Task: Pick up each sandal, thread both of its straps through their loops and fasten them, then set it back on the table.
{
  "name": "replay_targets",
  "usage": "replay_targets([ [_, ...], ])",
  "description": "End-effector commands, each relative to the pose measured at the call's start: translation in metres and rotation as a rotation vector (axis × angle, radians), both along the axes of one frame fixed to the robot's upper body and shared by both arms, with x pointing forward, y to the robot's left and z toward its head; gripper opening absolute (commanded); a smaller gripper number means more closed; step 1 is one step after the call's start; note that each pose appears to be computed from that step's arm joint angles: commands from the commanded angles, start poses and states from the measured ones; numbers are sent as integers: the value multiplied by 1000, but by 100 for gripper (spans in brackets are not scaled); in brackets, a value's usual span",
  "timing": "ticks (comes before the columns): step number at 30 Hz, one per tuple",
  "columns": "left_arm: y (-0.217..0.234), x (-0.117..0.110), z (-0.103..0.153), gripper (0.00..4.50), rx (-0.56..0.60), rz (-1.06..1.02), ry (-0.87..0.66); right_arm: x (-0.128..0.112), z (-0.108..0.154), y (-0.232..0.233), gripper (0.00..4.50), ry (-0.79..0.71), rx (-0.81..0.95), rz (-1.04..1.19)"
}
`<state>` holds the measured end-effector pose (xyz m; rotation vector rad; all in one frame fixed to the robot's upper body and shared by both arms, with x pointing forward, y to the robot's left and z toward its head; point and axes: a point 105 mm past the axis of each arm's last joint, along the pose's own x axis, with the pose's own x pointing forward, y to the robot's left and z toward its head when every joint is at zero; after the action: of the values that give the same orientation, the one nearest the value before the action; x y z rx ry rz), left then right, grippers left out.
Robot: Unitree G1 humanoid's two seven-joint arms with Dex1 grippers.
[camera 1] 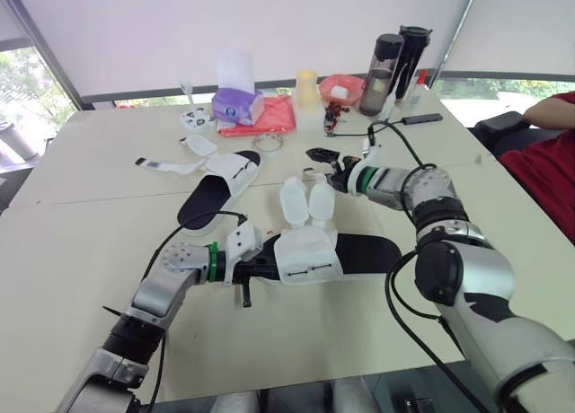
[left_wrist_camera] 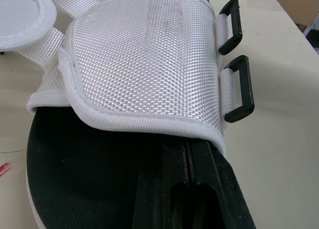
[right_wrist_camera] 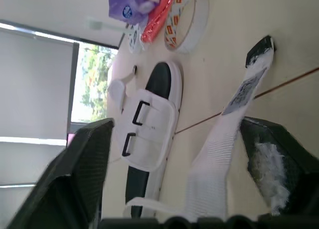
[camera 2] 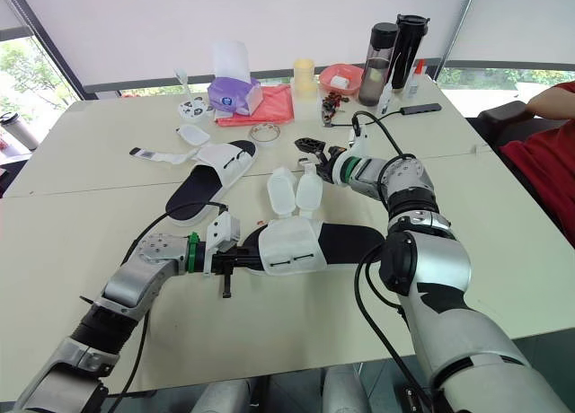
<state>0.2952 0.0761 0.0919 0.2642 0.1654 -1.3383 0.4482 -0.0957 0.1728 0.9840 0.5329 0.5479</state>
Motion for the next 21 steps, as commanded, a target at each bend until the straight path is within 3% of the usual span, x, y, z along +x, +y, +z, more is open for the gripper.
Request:
replay_targets([
  [1, 3, 1, 3, 0, 1, 27, -18, 3, 20, 5, 211, -59, 29, 11],
  [5, 3, 2, 3, 0, -2, 43, -20, 2, 19, 4, 16, -50, 34, 23],
  [10, 4, 4, 1, 0, -1, 56, -22, -1, 22, -2, 7, -66, 61, 34],
  [15, 4, 5, 0, 0, 3, 62, -23, -8, 62, -6, 7, -401, 8, 71],
  [21, 4, 5, -2, 0, 9, 56, -15, -62, 79, -2, 7, -723, -45, 163],
])
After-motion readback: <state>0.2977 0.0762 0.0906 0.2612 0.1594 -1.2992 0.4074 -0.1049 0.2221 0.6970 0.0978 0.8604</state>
